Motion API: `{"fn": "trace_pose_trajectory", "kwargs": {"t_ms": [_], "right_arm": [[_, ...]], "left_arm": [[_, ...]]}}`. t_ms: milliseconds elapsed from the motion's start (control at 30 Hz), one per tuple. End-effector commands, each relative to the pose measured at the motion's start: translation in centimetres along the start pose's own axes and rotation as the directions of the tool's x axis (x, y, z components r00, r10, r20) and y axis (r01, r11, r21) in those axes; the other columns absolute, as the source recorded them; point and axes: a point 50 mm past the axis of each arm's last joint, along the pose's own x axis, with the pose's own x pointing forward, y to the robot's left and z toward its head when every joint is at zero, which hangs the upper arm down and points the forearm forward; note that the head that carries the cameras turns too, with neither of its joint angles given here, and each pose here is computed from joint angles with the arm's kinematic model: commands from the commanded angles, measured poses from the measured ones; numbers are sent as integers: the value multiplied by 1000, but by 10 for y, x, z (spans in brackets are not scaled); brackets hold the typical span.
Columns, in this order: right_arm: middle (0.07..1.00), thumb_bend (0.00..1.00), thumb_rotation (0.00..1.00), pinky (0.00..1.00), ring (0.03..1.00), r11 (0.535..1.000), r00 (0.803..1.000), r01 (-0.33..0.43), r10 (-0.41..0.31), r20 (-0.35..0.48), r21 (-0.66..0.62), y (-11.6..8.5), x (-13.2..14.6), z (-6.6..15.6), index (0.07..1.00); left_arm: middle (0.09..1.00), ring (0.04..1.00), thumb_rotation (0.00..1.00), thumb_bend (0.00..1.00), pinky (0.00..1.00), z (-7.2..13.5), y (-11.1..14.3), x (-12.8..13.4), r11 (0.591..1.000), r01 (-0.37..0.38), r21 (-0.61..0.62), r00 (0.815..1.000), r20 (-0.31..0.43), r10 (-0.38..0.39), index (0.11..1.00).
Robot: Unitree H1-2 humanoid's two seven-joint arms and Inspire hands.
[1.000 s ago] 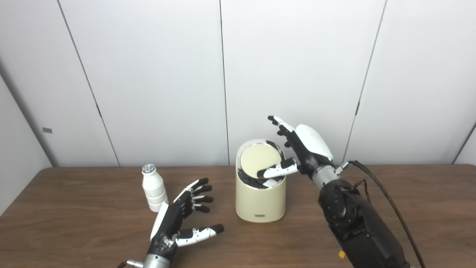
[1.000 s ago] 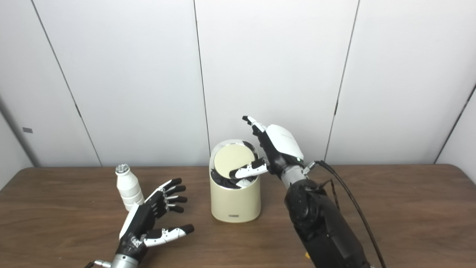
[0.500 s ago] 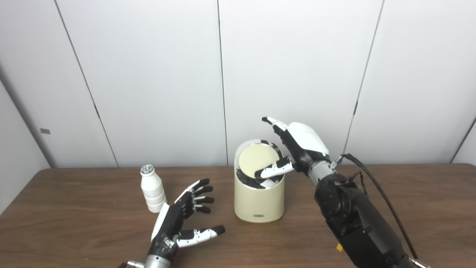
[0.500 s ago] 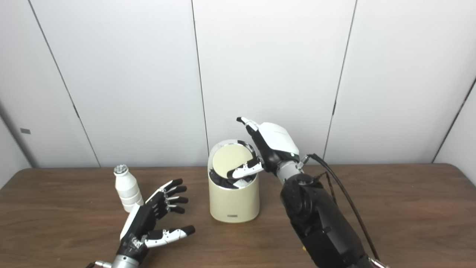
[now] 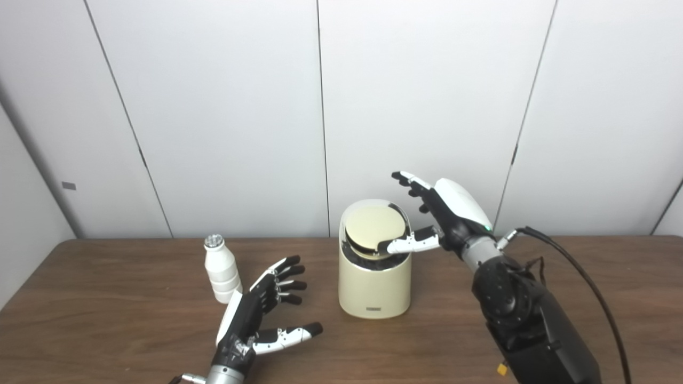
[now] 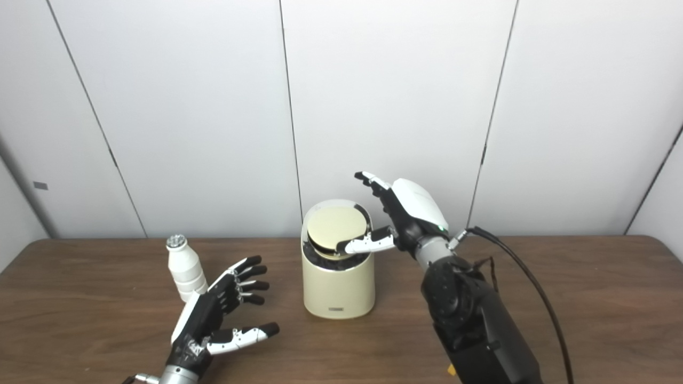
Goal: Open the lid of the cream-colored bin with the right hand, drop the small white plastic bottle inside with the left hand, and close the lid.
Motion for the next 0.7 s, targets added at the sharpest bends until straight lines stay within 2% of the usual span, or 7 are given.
{"fn": "trace_pose_trajectory", "kwargs": {"t_ms": [0,67,167,300,367,500,667], "right_arm": [[888,827,312,689,841,991,992,101,-107,70,82,-18,-3,15,881],[881,787,305,657,820,984,989,128,-137,63,127,-19,-9,8,873],[864,743,359,606,790,966,984,164,-176,42,200,-18,-21,-8,868],[858,740,392,655,812,925,979,201,-201,-32,321,-11,-41,-32,870],[854,756,339,713,825,904,978,208,-205,-49,374,-5,-51,-44,867],[839,784,238,655,798,886,978,207,-199,-62,415,8,-73,-66,854],[869,836,211,695,795,850,975,220,-197,-98,479,29,-97,-84,870]], "left_arm": [[823,732,37,795,632,13,3,12,1000,0,-2,998,66,0,877],[821,727,39,794,628,13,4,12,1000,2,0,998,66,-2,876],[820,725,33,790,620,12,4,11,1000,4,7,998,68,-4,873],[813,719,39,795,620,11,5,12,1000,4,6,998,70,-5,870],[814,720,44,796,620,11,5,12,1000,2,5,998,69,-2,870],[816,724,49,800,625,12,5,11,1000,0,3,998,66,0,870],[816,723,44,794,632,13,6,11,1000,0,5,998,69,-1,871]]}}
